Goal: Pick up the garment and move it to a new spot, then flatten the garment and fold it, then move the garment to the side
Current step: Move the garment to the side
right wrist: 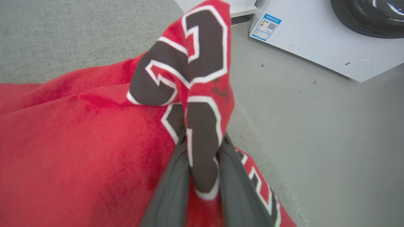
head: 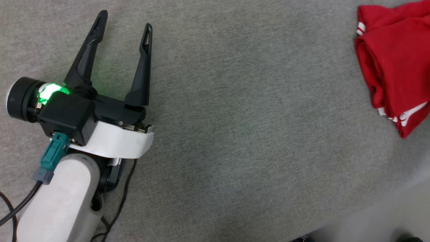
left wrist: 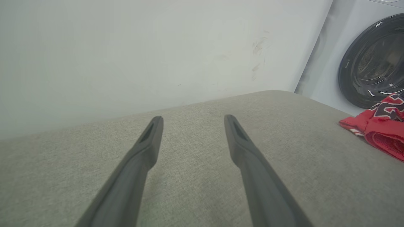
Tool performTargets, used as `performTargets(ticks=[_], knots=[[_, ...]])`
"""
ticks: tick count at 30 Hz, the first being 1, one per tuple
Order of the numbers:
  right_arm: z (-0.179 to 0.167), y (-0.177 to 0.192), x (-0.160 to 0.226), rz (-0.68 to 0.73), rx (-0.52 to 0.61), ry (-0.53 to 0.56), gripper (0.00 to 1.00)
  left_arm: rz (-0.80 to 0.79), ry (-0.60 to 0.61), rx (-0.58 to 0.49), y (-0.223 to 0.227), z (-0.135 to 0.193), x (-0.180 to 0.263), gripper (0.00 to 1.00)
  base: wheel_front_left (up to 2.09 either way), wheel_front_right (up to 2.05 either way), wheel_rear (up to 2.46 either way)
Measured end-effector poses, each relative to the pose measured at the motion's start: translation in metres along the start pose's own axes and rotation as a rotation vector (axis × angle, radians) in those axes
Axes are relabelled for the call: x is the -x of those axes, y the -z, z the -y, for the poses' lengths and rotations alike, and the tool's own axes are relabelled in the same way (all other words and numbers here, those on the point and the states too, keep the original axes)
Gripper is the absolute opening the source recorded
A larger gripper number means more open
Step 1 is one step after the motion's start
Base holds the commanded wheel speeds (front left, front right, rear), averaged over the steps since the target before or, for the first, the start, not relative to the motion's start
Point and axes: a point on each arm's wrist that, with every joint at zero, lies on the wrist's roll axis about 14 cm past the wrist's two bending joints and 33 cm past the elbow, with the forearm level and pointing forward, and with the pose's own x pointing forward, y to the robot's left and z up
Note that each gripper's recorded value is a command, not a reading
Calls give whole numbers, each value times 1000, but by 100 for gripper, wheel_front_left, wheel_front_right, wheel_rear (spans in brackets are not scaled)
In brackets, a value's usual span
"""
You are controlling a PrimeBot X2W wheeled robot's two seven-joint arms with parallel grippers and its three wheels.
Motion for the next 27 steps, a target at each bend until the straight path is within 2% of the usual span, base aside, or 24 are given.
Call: performTargets(ticks=[1, 7, 14, 18, 27], knots=[[0, 5, -2, -7, 2, 8, 100, -5, -3, 1, 2, -1, 1, 100, 0, 0, 0], [21, 9, 1, 2, -11, 72, 100, -7, -9, -4, -2, -1, 4, 100, 0, 0, 0], [37, -24, 25, 158, -64, 82, 100, 21, -22, -6, -24, 10, 18, 100, 0, 0, 0], [25, -29, 46, 228, -83, 29, 100, 25, -62, -6, -39, 13, 33, 100, 0, 0, 0], [-37, -41, 104, 387, -125, -179, 100, 34, -182, -10, -70, 9, 75, 100, 0, 0, 0]])
